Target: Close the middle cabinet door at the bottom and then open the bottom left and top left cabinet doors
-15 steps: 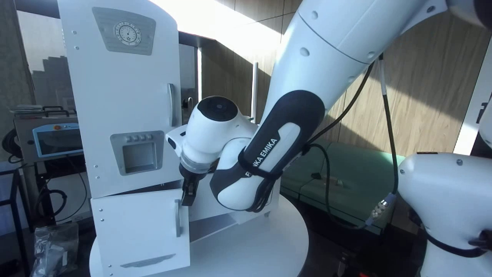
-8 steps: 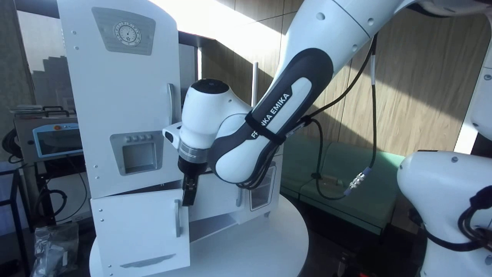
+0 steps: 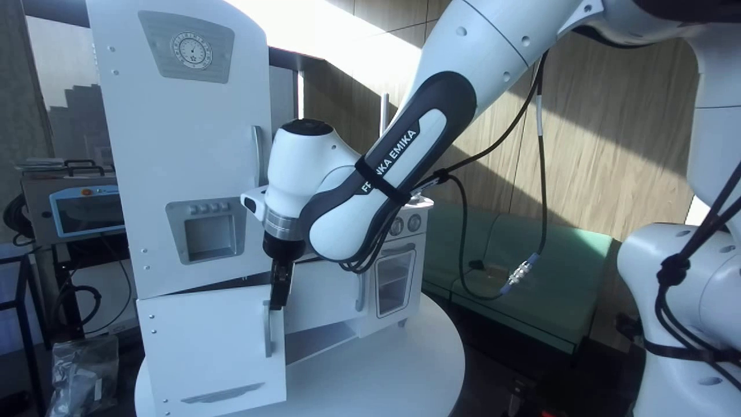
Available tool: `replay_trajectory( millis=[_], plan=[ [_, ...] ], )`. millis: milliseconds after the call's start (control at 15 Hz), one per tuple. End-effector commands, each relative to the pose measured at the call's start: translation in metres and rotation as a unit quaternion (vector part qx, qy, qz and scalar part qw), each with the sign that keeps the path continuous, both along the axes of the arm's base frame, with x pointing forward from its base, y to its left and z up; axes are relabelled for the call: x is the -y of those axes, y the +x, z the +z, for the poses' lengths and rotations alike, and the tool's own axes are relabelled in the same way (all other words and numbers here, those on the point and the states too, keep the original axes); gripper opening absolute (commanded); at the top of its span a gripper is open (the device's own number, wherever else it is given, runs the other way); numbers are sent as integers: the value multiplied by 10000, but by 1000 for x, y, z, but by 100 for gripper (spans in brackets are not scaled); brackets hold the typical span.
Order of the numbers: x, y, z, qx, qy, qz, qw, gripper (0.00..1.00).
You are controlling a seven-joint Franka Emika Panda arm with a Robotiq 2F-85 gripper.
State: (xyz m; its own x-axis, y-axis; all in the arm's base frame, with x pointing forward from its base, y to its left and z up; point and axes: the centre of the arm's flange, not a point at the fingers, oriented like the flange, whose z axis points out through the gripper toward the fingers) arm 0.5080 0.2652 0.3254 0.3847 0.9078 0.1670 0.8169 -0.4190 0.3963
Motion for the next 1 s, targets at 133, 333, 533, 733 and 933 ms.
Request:
replay_trajectory(
  millis=[133,333,533,733,933],
  plan=[
    [4,33,-19,-4,-82,186,9998,100],
    [-8,23,-27,-224,77,414,9989,100],
    [-31,-1,-30,-426,77,759,9962,100],
    [-53,-25,-32,-591,-32,1021,9930,100],
    [-69,-49,-31,-683,-173,1305,9889,100]
  ],
)
